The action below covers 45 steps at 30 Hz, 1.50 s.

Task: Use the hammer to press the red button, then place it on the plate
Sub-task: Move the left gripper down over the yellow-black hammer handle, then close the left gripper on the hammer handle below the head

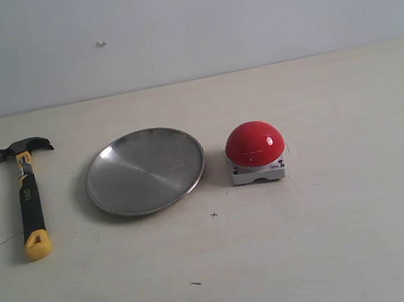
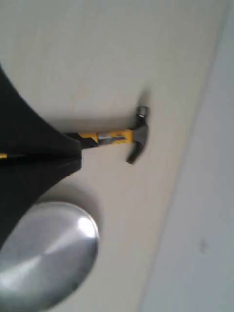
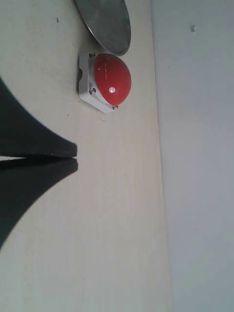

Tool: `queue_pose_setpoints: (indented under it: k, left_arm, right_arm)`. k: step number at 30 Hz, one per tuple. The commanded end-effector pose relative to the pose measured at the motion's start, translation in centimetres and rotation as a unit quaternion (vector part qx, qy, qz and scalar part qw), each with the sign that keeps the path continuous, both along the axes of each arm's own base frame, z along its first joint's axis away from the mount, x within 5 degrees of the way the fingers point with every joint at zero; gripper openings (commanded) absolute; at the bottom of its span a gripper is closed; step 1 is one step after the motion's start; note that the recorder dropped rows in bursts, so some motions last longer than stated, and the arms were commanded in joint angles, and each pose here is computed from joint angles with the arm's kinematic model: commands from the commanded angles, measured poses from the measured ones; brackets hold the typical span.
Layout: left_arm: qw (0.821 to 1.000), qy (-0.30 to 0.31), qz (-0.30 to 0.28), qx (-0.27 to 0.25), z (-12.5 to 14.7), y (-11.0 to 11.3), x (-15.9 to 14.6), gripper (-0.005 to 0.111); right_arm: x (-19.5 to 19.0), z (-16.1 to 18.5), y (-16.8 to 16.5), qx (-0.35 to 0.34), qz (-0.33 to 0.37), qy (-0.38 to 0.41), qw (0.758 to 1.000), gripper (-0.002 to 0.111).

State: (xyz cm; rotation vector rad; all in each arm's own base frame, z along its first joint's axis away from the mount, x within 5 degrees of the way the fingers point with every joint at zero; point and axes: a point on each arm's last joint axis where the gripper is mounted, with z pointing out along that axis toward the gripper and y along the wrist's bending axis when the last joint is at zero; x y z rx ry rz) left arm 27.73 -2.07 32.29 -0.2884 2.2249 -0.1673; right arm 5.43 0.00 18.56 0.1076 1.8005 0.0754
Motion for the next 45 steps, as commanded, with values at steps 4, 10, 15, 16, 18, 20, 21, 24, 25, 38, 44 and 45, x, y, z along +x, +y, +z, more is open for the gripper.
queue_pose_setpoints:
  k: [4, 10, 15, 16, 18, 20, 21, 24, 25, 38, 44, 45]
  left_arm:
    - [0.976, 0.211, -0.002, 0.053, -5.9, -0.4, 9.8, 0.0]
    - [0.957, 0.282, -0.007, 0.07, -9.3, -0.8, 16.1, 0.006]
    - [0.947, 0.315, -0.024, 0.063, -11.3, -1.4, 19.8, 0.031]
    - [0.943, 0.326, -0.028, 0.056, -11.8, -1.6, 20.5, 0.037]
    - [0.939, 0.339, -0.029, 0.055, -12.6, -1.8, 21.4, 0.043]
    - [0.942, 0.329, -0.029, 0.054, -13.3, -1.9, 22.6, 0.046]
    - [0.943, 0.327, -0.029, 0.052, -13.8, -1.9, 23.1, 0.046]
    - [0.944, 0.327, -0.03, 0.046, -15.1, -2.1, 23.9, 0.046]
    - [0.943, 0.328, -0.028, 0.045, -15.5, -2.1, 24.1, 0.046]
    - [0.934, 0.357, -0.009, 0.007, -18.9, 0.9, 24.6, 0.052]
    - [0.926, 0.378, -0.009, 0.008, -21.3, 0.9, 24.6, 0.061]
    - [0.925, 0.379, -0.008, 0.007, -21.4, 0.9, 24.6, 0.061]
  right_arm:
    - [0.0, 0.0, 0.0, -0.002, -0.003, -0.008, 1.0, 0.0]
    - [0.0, 0.0, 0.0, -0.002, -0.003, -0.008, 1.0, 0.0]
    - [0.0, 0.0, 0.0, -0.002, -0.003, -0.008, 1.0, 0.0]
    - [0.0, 0.0, 0.0, -0.002, -0.003, -0.008, 1.0, 0.0]
    - [0.0, 0.0, 0.0, -0.002, -0.003, -0.008, 1.0, 0.0]
    - [0.0, 0.0, 0.0, -0.002, -0.003, -0.008, 1.0, 0.0]
    - [0.0, 0.0, 0.0, -0.002, -0.003, -0.008, 1.0, 0.0]
    - [0.0, 0.0, 0.0, -0.002, -0.003, -0.008, 1.0, 0.0]
    - [0.0, 0.0, 0.0, -0.002, -0.003, -0.008, 1.0, 0.0]
    - [0.0, 0.0, 0.0, -0.002, -0.003, -0.008, 1.0, 0.0]
    - [0.0, 0.0, 0.0, -0.002, -0.003, -0.008, 1.0, 0.0]
    - [0.0, 0.0, 0.0, -0.002, -0.003, -0.008, 1.0, 0.0]
